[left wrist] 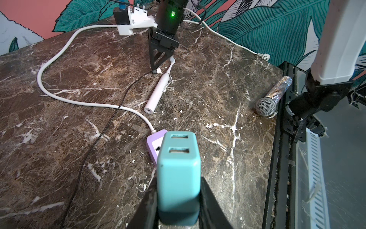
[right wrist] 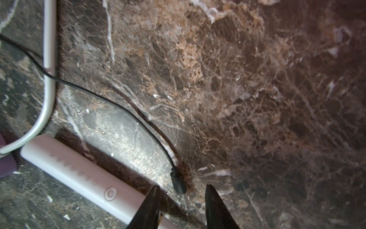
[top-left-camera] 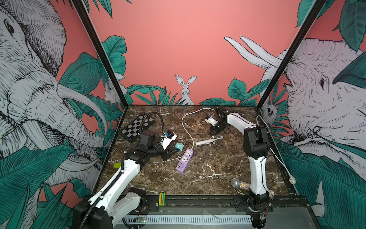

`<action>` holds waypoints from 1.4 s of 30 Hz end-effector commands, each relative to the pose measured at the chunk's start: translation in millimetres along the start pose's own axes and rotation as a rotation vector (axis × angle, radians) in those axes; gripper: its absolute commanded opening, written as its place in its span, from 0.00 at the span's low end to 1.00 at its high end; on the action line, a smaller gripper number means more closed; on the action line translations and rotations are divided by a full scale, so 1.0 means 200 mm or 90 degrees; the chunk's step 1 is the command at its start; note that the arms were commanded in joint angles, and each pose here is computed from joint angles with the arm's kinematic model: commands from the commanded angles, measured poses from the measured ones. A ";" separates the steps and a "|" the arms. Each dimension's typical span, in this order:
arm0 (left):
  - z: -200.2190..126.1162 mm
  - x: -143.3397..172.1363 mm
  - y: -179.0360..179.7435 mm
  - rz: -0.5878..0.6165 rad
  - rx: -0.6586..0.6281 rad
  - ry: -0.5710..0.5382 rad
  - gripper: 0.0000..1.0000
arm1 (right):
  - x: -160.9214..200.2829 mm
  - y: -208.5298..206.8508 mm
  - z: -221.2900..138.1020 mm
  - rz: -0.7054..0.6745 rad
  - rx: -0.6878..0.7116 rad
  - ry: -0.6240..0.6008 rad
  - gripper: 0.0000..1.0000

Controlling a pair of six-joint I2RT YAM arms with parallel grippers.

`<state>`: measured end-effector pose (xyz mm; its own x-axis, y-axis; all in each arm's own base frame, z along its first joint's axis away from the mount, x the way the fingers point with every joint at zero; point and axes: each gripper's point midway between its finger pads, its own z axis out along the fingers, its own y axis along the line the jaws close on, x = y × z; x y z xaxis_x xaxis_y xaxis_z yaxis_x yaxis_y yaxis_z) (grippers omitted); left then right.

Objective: Charge the electric toothbrush
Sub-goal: Pick up the charging cable from the center of the board.

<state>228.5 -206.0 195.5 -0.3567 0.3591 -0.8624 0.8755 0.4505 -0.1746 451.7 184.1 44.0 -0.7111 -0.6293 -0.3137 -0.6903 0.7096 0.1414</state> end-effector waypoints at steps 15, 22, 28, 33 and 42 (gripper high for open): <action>-0.01 -0.02 0.00 0.021 -0.001 -0.011 0.00 | 0.07 0.09 0.09 -0.046 -0.045 0.098 0.29; -0.01 -0.03 0.00 0.021 -0.002 -0.013 0.00 | 0.06 0.08 0.12 -0.049 -0.039 0.105 0.21; -0.01 -0.02 0.00 0.021 -0.003 -0.011 0.00 | 0.02 0.09 0.06 -0.046 -0.038 0.079 0.07; -0.01 -0.03 0.01 0.019 -0.005 -0.013 0.00 | -0.08 0.15 -0.11 -0.020 -0.057 0.004 0.01; 0.06 -0.21 0.02 0.003 -0.034 -0.132 0.00 | -0.37 0.47 -0.77 0.117 -0.210 -0.401 0.00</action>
<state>241.9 -216.5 207.8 -0.3456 0.2741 -0.8974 0.8553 0.4854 -0.1811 414.5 221.2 145.3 -0.7393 -0.3939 -0.5461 -0.6308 0.6890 0.3569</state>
